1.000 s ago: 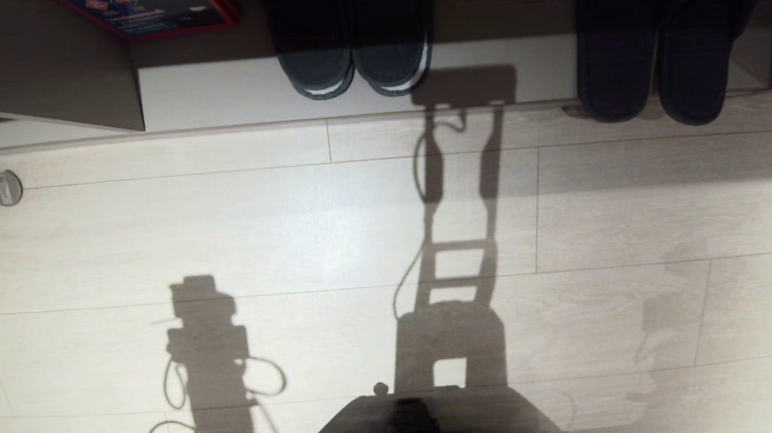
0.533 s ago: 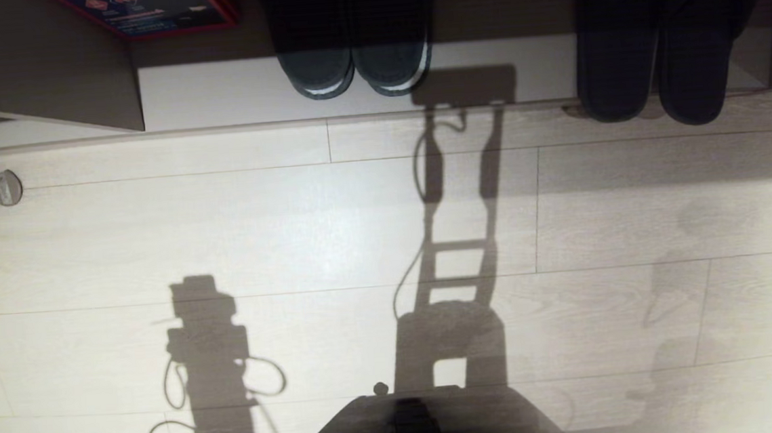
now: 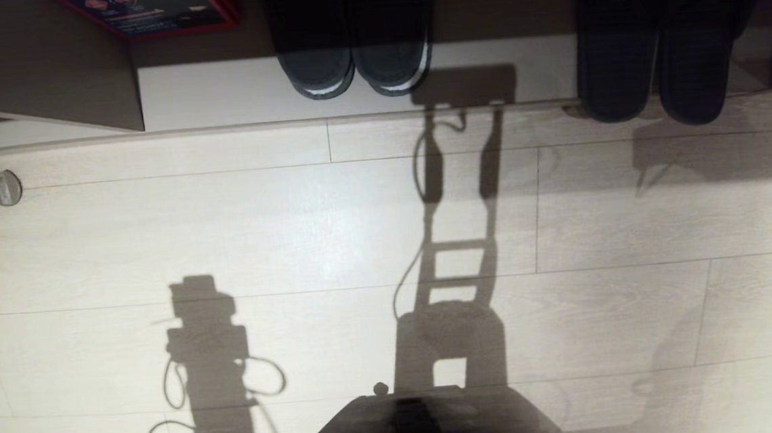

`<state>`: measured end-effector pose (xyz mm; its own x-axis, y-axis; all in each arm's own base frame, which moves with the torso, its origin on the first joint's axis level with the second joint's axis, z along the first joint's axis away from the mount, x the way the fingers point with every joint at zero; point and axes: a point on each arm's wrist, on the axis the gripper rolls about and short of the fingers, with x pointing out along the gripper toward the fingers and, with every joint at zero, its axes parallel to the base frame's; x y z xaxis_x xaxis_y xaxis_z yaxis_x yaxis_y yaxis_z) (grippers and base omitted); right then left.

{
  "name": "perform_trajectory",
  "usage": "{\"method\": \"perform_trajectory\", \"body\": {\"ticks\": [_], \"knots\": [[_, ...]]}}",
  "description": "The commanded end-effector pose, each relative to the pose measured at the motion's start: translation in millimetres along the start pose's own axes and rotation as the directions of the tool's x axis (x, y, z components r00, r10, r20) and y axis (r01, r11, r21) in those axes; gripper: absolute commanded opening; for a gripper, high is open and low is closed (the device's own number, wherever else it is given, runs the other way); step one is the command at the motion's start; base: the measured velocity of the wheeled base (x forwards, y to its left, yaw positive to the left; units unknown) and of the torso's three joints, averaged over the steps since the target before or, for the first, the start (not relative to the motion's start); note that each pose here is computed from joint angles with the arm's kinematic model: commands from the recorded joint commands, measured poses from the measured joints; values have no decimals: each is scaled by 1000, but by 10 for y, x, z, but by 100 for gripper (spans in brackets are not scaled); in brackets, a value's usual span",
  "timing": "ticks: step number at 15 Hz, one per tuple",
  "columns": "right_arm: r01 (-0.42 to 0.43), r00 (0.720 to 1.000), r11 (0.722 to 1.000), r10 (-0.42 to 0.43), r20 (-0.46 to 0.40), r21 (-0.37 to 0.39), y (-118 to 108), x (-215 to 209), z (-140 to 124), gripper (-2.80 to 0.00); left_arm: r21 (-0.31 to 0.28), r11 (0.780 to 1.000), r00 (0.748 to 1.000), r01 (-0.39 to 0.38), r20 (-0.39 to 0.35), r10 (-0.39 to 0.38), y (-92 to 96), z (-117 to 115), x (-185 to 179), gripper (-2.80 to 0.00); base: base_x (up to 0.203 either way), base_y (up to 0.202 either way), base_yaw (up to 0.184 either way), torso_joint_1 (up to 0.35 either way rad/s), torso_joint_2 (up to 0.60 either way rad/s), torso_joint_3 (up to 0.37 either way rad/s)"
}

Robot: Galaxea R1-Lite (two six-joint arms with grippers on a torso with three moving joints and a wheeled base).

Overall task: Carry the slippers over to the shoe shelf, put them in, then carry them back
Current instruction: Pick up the slippers in the shoe cabinet

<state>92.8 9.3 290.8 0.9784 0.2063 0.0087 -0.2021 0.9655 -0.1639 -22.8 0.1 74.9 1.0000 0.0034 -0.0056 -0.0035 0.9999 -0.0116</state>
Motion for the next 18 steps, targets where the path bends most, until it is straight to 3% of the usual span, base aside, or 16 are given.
{"method": "perform_trajectory", "body": {"ticks": [1, 4, 5, 7, 11, 12, 14, 18], "knots": [[-37, 992, 999, 36, -118, -6, -56, 641, -108, -280, 1, 1000, 1000, 0, -4, 0, 0, -2, 1, -280, 0, 0, 0, 0, 0, 0], [-32, 999, 995, 31, -20, -96, -91, 1127, -140, -280, 1, 1000, 1000, 0, -4, 0, 0, 1, 0, -280, 0, 0, 0, 0, 0, 0], [9, 1000, 991, -5, 25, -133, -108, 1250, -153, -280, 2, 1000, 1000, 0, -4, 0, 0, 1, 0, -280, 0, 0, 0, 0, 0, 0], [168, 982, 970, -149, 118, -174, -152, 1336, -104, -280, 2, 1000, 1000, 0, -4, 0, 0, 1, 0, -280, 0, 0, 0, 0, 0, 0], [267, 949, 952, -233, 211, -152, -186, 1400, -31, -280, 2, 1000, 1000, 0, -4, 0, 0, 1, 0, -280, 0, 0, 0, 0, 0, 0], [278, 941, 950, -239, 240, -143, -193, 1432, -18, 0, 2, 1000, 1000, 0, -4, 0, 0, 1, 0, -280, 0, 0, 0, 0, 0, 0], [319, 911, 940, -271, 312, -116, -219, 1488, 67, 0, 4, 1000, 1000, 0, -2, 0, 0, 3, 0, -280, 0, 0, 0, 0, 0, 0], [329, 912, 937, -284, 297, -114, -227, 1550, 47, 0, 4, 1000, 1000, 0, -4, 0, 0, -2, 1, -280, 0, 0, 0, 0, 0, 0]]}}
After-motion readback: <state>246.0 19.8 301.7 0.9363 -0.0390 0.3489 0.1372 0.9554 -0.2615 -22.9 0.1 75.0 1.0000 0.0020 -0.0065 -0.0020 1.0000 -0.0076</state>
